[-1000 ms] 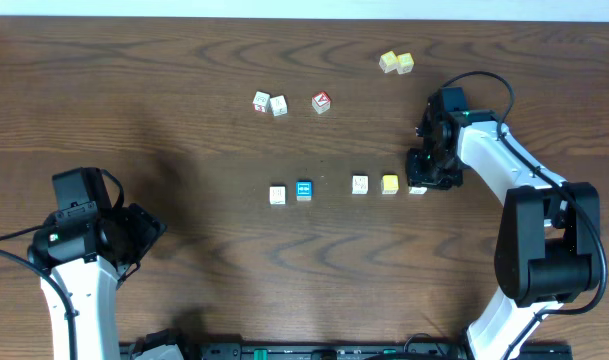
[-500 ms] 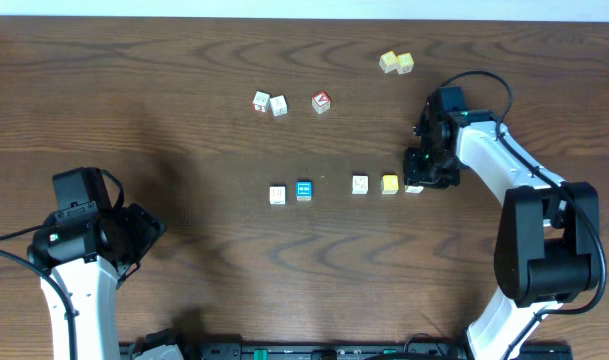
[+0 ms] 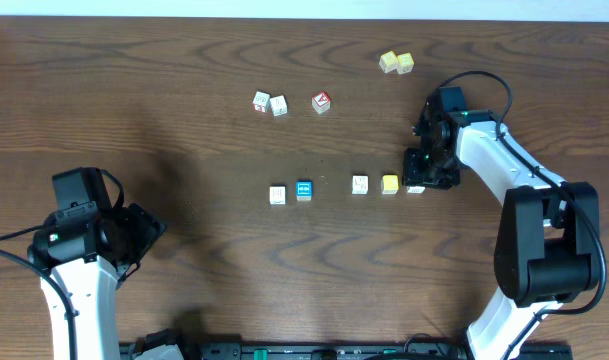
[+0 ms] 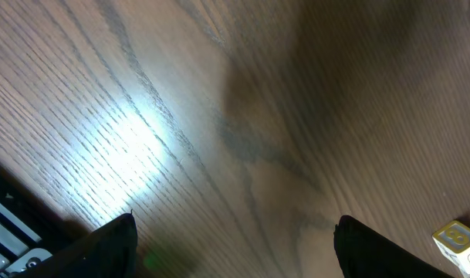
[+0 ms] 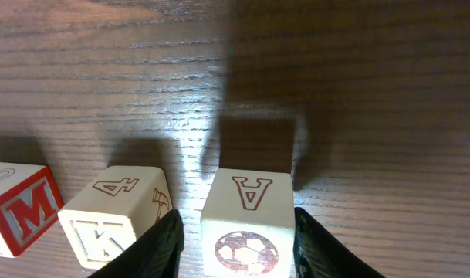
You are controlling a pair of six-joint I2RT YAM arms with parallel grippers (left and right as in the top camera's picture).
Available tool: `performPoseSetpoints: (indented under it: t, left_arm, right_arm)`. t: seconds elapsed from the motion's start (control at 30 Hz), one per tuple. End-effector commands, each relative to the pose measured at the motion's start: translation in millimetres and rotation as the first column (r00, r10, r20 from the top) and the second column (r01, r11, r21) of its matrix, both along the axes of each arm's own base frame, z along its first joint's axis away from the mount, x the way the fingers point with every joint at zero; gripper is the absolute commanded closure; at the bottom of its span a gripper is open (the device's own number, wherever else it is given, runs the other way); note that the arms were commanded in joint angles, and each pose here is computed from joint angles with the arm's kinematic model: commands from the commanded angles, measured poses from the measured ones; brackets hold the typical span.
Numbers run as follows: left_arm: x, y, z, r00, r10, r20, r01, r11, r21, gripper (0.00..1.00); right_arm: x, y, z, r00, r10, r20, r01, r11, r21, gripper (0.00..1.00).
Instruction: Lift 5 blocks
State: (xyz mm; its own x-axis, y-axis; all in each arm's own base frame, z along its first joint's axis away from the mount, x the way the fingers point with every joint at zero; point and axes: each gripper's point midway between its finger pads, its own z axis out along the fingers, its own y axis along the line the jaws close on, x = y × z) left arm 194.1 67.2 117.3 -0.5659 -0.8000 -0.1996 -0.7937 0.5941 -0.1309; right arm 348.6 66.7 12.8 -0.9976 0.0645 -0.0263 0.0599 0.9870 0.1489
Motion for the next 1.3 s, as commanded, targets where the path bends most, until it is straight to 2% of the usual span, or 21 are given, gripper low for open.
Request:
performPoseSetpoints:
  t: [0.0, 0.37, 0.6, 0.7, 0.8, 0.9, 1.07, 1.27]
  left_arm:
    - [1, 2, 4, 1.000, 0.011, 0.008, -0.011, 1.000, 0.003, 0.18]
    - [1, 2, 4, 1.000, 0.011, 0.008, -0.011, 1.000, 0.003, 0.18]
    - [1, 2, 4, 1.000, 0.011, 0.008, -0.011, 1.000, 0.003, 0.18]
    - [2, 2, 4, 1.000, 0.011, 0.008, -0.011, 1.000, 0.003, 0.18]
    - [2, 2, 4, 1.000, 0.011, 0.009, -0.011, 1.000, 0.004, 0.18]
    - [2, 2, 4, 1.000, 0.011, 0.009, -0.011, 1.000, 0.004, 0.18]
    - [2, 2, 4, 1.000, 0.011, 0.008, -0.011, 1.000, 0.003, 0.18]
    - [1, 2, 4, 1.000, 0.011, 0.004, -0.011, 1.000, 0.003, 0.18]
  right_arm:
    - [-1, 5, -2, 1.000, 0.021, -0.010, -0.021, 1.000, 0.003, 0.55]
    - [8, 6, 20, 0.999, 0.037, -0.006, -0.037, 0.999, 0.002, 0.53]
    - [17, 7, 72, 0.999, 0.039, -0.018, -0.039, 0.999, -0.003, 0.55]
    - [17, 19, 97, 0.999, 0.048, -0.024, -0.047, 0.998, 0.053, 0.55]
    - [15, 51, 118, 0.996, 0.087, -0.015, -0.083, 0.981, 0.175, 0.54]
    - [10, 83, 123, 0.989, 0.150, 0.002, -0.146, 0.962, 0.231, 0.49]
    - [4, 138, 118, 0.972, 0.228, 0.062, -0.236, 0.945, 0.228, 0.32]
    - [1, 180, 87, 0.989, 0.105, 0.102, -0.109, 0.993, 0.041, 0.31]
